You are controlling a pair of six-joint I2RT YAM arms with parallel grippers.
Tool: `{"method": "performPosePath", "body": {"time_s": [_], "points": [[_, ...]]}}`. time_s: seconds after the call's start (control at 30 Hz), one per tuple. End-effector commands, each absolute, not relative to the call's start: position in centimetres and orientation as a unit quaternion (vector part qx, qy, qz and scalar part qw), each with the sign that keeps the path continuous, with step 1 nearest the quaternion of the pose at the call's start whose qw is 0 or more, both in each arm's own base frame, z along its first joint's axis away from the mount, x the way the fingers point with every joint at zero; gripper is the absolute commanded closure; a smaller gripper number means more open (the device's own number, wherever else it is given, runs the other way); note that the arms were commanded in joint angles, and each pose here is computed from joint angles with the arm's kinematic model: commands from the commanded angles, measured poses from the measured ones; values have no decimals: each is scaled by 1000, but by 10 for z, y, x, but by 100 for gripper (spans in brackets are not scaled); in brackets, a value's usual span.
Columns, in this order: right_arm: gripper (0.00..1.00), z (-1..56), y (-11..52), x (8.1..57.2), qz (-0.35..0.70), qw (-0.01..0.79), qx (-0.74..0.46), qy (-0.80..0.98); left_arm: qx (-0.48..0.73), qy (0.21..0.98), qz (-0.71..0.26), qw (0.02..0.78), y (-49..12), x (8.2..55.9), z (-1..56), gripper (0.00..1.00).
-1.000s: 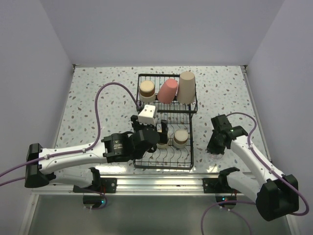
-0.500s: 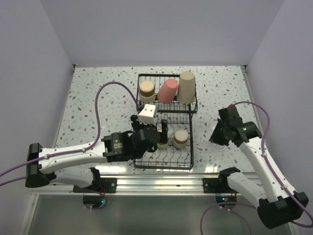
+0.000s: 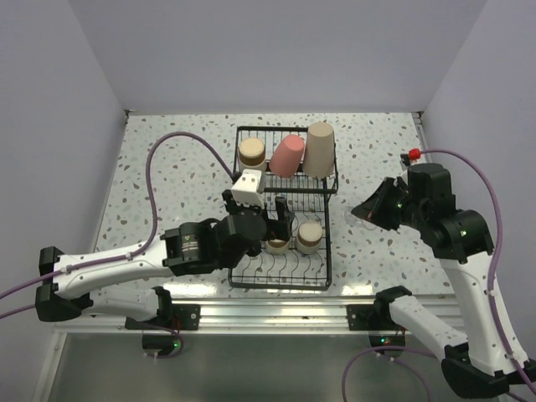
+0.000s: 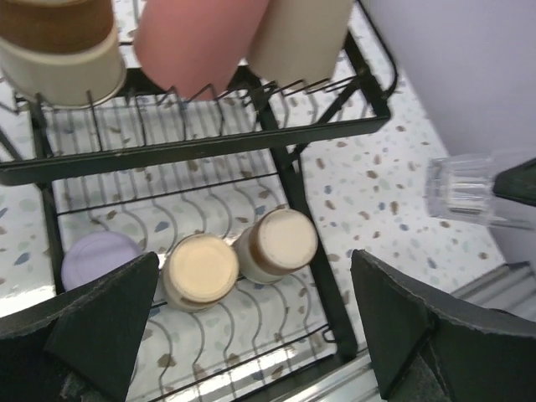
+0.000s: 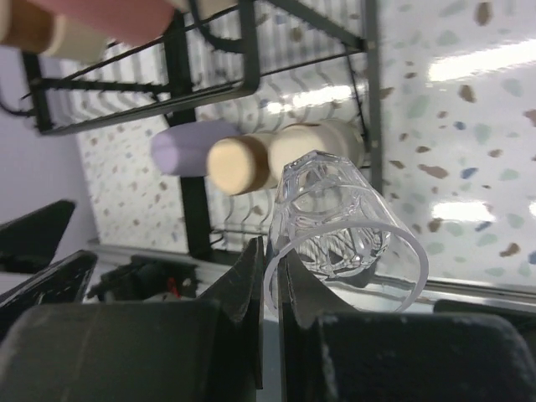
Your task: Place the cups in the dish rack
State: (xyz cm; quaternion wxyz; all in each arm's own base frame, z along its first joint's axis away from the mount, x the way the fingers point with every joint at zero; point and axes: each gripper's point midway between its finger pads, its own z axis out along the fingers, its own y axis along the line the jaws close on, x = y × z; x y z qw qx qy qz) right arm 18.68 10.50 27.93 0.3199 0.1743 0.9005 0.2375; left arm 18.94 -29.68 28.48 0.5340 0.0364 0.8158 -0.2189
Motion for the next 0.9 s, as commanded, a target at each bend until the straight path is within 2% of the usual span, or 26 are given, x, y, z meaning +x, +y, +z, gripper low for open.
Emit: {"method": "performPosePath", "body": {"time_s": [0.0, 0.2, 0.27, 0.53, 0.63, 0.87], "points": [[100, 327, 142, 181, 352, 338, 99, 867, 33, 769, -335, 543, -314, 177, 337, 0], [100, 381, 184, 159, 519, 337, 27, 785, 31, 675, -517, 526, -319, 143, 393, 0], [100, 399, 191, 150, 558, 344, 2, 755, 24, 656, -544, 523, -309, 136, 396, 0], [100, 430, 207, 134, 637, 316, -37, 702, 4, 585, -629, 513, -288, 118, 424, 5], [100, 451, 213, 126, 679, 307, -50, 665, 1, 543, -665, 512, -284, 110, 437, 2], [100, 490, 218, 110, 742, 288, -71, 601, 12, 516, -684, 515, -293, 106, 445, 0]]}}
